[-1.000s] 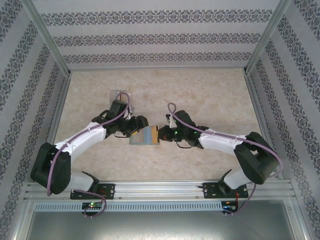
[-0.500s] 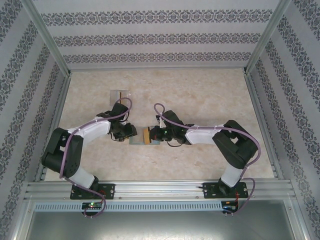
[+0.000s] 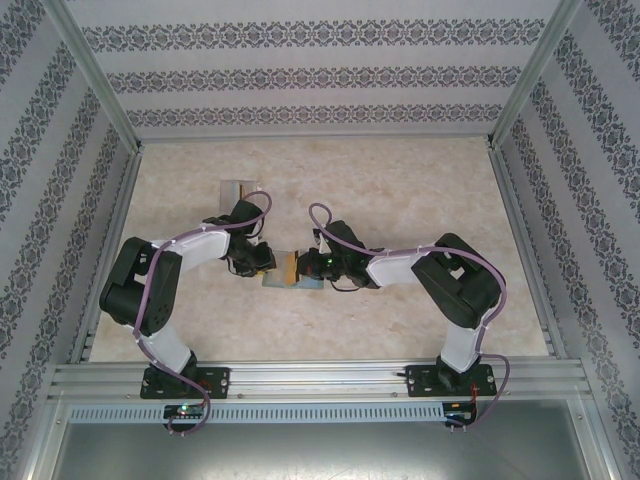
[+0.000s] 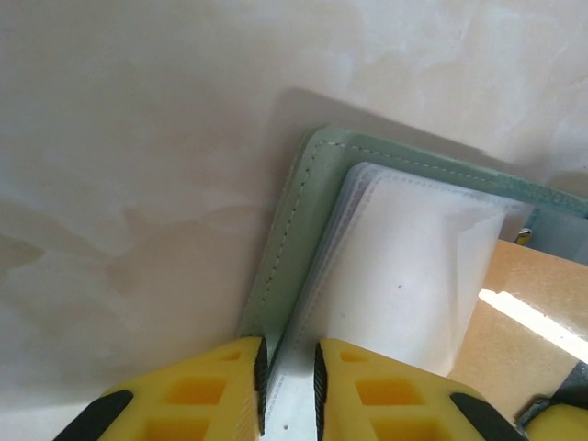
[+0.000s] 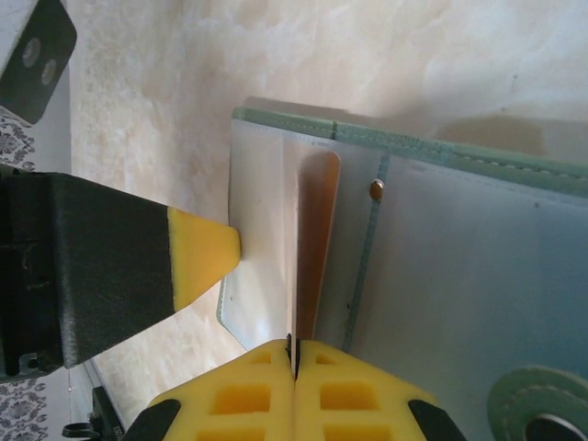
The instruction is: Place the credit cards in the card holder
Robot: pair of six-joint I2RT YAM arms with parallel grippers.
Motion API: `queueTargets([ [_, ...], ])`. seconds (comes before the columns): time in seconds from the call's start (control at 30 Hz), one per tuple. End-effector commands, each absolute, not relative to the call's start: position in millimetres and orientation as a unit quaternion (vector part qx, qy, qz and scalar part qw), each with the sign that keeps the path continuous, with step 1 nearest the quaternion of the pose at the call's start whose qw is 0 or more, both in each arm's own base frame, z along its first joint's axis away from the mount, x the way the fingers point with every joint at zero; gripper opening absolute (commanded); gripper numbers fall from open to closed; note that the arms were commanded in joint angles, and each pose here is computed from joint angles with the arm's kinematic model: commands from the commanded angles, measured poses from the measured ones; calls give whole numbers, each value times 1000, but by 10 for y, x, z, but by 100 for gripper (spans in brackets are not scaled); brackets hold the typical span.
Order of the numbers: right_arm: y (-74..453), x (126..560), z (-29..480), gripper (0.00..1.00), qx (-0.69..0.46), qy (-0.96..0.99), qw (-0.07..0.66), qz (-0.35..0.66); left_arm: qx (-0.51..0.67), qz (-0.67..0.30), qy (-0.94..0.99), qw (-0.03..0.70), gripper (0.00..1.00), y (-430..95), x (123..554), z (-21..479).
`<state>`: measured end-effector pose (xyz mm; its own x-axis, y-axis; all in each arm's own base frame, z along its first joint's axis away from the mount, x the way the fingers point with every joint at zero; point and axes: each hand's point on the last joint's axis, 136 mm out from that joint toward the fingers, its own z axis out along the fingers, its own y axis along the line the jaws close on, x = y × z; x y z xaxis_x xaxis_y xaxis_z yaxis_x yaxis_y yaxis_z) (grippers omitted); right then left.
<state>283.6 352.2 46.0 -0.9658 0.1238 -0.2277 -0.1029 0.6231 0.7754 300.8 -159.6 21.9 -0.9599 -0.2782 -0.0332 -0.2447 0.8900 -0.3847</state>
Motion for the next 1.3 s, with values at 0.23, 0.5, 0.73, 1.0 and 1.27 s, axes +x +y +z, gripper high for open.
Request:
queueTargets([
  [0.23, 3413, 2911, 344, 0, 38, 889, 139, 434, -145, -156, 977, -11, 21, -1471, 2746, -60],
  [0.5, 3544, 2884, 331, 0, 34, 885, 134, 446, -147, -164, 975, -11, 20, -1496, 2749, -49],
  [0.73, 3596, 2862, 304, 0, 45, 882, 129, 450, -151, -169, 974, -11, 20, -1515, 2767, -48],
  [1.0, 3615, 2749, 212, 0, 60, 888, 103, 445, -154, -174, 972, -10, 21, -1537, 2787, -49],
  [1.27, 3469, 2693, 206, 19, 72, 898, 103, 421, -152, -176, 973, -10, 21, -1556, 2824, -26],
])
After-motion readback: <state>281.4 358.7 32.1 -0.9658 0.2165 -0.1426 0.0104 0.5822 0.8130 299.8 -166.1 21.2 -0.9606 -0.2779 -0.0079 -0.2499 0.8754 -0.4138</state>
